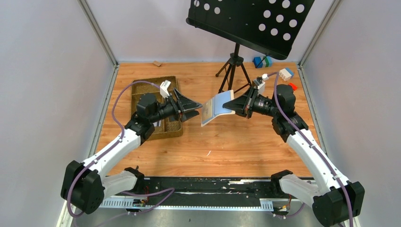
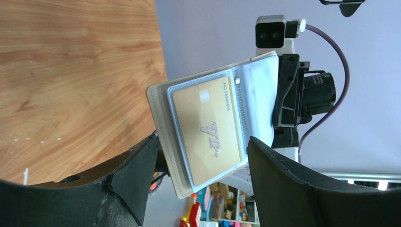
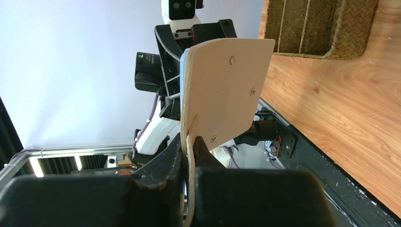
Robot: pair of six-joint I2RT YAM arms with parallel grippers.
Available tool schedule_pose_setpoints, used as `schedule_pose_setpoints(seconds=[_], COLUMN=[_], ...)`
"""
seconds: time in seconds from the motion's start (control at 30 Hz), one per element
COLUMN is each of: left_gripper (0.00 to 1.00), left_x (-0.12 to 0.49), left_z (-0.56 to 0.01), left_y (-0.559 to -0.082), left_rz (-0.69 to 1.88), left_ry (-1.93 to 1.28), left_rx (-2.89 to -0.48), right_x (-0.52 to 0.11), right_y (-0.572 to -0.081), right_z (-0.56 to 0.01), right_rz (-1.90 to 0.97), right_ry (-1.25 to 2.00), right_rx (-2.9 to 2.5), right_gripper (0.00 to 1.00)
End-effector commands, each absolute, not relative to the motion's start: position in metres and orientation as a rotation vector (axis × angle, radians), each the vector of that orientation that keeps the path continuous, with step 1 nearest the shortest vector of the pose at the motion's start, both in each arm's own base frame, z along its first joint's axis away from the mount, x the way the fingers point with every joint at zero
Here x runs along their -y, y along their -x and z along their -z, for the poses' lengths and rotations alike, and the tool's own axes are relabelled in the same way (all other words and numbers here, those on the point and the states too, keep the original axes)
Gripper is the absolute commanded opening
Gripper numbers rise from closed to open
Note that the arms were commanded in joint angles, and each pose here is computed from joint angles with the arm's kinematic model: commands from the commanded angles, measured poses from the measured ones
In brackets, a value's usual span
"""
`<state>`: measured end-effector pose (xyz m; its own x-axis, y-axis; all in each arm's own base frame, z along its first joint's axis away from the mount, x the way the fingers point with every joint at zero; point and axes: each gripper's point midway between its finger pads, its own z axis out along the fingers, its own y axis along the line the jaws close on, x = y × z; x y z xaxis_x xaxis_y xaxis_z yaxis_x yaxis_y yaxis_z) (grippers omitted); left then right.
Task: Take the credit cards out of the card holder
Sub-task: Remove the credit card from the card holder.
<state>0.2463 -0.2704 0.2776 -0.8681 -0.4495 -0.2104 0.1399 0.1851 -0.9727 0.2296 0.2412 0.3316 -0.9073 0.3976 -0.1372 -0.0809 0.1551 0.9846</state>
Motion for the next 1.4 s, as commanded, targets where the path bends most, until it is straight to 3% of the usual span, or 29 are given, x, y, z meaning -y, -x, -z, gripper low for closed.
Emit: schedule_pose_setpoints(seconds=[0.0,0.3,0.47,0.83,1.0,1.27,1.37], left_gripper=[0.75,0.77,0.71,0.81,0.71,0.73,0.67], left_x=[0.281,0.289,0.293,0.288,0.288,0.290,0.290], left_z=[-0.300,-0.297,-0.304,-0.282,-0.308,-0.323,-0.325], left_y=[-0.243,-0.243,-0.243,-0.239,-0.238,-0.237,-0.237], left_rz=[1.821,1.835,1.882,1.844,1.951,2.012,2.027], left_ry=[0.237,0.246,0.237,0.302,0.294,0.278,0.287], left_rx=[-1.933,-1.954,-1.922,-1.983,-1.860,-1.810,-1.796], right_x=[-0.244,-0.245,-0.245,-0.245,-0.246,-0.245,-0.244], right_y=[-0.227,-0.227,-0.226,-0.227,-0.227,-0.224,-0.223], right_z=[-0.364,-0.371,-0.370,-0.373,-0.366,-0.356,-0.347], right_rz=[-1.873,-1.885,-1.889,-1.867,-1.879,-1.876,-1.870], right_ry=[-0.217,-0.191,-0.201,-0.168,-0.183,-0.201,-0.227], right_rx=[-1.979,-1.971,-1.967,-1.969,-1.982,-1.997,-2.012], right_gripper=[0.00,0.00,0.00,0.00,0.00,0.00,0.00])
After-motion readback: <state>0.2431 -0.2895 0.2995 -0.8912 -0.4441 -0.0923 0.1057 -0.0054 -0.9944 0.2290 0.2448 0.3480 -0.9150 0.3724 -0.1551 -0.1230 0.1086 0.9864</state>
